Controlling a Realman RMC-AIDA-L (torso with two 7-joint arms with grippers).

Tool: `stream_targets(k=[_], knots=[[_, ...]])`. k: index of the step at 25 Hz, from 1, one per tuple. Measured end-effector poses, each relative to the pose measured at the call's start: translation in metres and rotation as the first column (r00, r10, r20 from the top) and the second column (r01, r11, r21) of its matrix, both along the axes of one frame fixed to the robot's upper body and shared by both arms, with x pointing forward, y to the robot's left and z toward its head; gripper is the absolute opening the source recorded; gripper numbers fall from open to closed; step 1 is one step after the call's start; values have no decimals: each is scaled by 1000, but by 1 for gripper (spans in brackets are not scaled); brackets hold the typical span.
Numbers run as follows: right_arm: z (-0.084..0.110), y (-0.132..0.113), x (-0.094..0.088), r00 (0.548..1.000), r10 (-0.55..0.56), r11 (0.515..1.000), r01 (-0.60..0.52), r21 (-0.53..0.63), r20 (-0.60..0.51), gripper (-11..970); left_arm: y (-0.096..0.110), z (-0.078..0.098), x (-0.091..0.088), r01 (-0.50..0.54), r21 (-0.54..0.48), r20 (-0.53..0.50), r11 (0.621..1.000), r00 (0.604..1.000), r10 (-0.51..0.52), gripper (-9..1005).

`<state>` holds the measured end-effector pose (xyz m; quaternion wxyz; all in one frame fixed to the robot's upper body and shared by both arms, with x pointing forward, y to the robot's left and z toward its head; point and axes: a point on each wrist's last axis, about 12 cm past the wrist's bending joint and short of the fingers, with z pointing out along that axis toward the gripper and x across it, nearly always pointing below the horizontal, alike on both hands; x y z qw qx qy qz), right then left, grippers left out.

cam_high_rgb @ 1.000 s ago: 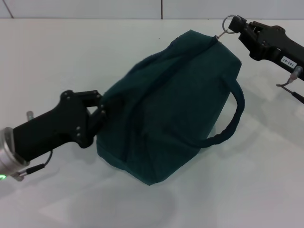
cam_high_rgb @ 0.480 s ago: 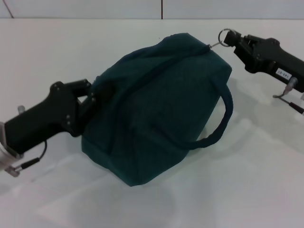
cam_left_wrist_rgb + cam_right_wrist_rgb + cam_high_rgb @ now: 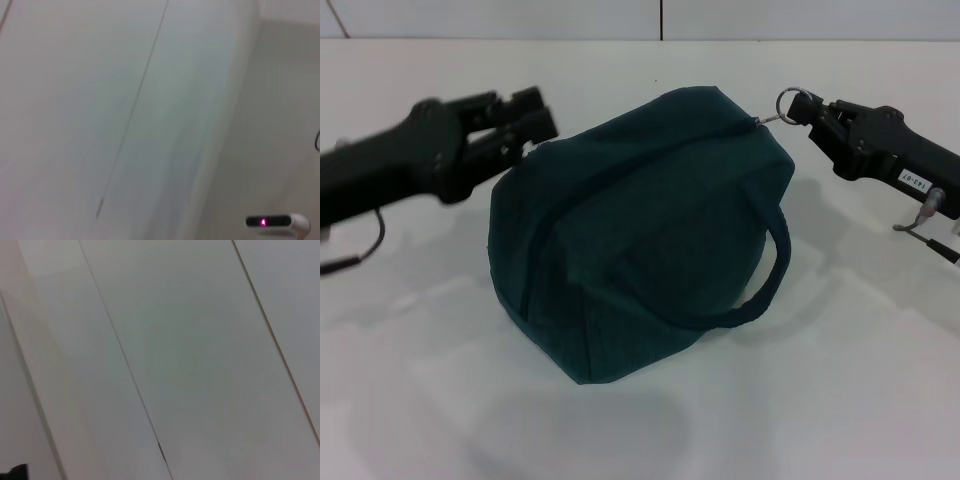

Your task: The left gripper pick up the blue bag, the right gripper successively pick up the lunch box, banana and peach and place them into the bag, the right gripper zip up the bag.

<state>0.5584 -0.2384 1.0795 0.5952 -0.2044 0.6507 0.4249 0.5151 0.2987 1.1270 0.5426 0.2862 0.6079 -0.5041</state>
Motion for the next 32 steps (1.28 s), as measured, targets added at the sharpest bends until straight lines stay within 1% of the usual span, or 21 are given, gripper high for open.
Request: stream_targets(k=[3, 4, 7, 9, 12, 13, 16, 18, 23, 25, 28, 30, 32], knots=[[0, 1, -1, 1000, 6, 1000, -6, 5, 2, 73, -8, 19, 18, 52, 86, -65, 995, 997, -46, 336], [0, 1, -2, 1000, 9, 1000, -9, 8, 3, 74, -15, 25, 27, 69, 130, -95, 989, 994, -57, 343], [-1, 1, -4, 1000, 11, 1000, -11, 13, 2, 76, -32, 39, 51, 86, 230, -142, 969, 988, -54, 363], [-2, 1, -5, 1000, 11, 1000, -11, 15, 0, 77, -44, 46, 63, 98, 275, -154, 957, 986, -57, 377], [-2, 2, -6, 1000, 14, 1000, -14, 19, 0, 79, -64, 54, 79, 126, 354, -169, 927, 983, -69, 398], [-2, 1, -7, 1000, 15, 1000, -15, 20, 1, 80, -70, 56, 85, 133, 395, -184, 909, 981, -64, 430], [-2, 2, -8, 1000, 21, 999, -21, 27, 2, 81, -80, 60, 95, 155, 467, -225, 871, 973, -52, 525], [-2, 2, -9, 1000, 21, 999, -21, 30, 0, 83, -87, 63, 100, 179, 509, -259, 842, 965, -48, 589], [-3, 1, -9, 1000, 16, 999, -16, 33, -3, 86, -101, 68, 104, 229, 553, -326, 801, 944, -45, 716], [-3, 1, -9, 1000, 15, 999, -15, 34, -4, 87, -106, 68, 103, 253, 571, -349, 781, 936, -49, 698], [-3, 0, -9, 1000, 12, 999, -12, 35, -3, 89, -112, 67, 102, 275, 585, -366, 763, 929, -53, 670], [-3, 0, -9, 1000, 10, 999, -9, 34, -4, 90, -115, 67, 101, 279, 583, -368, 763, 928, -58, 652], [-4, -1, -9, 1000, 6, 1000, -6, 31, -6, 91, -116, 68, 101, 278, 574, -365, 770, 929, -63, 633]])
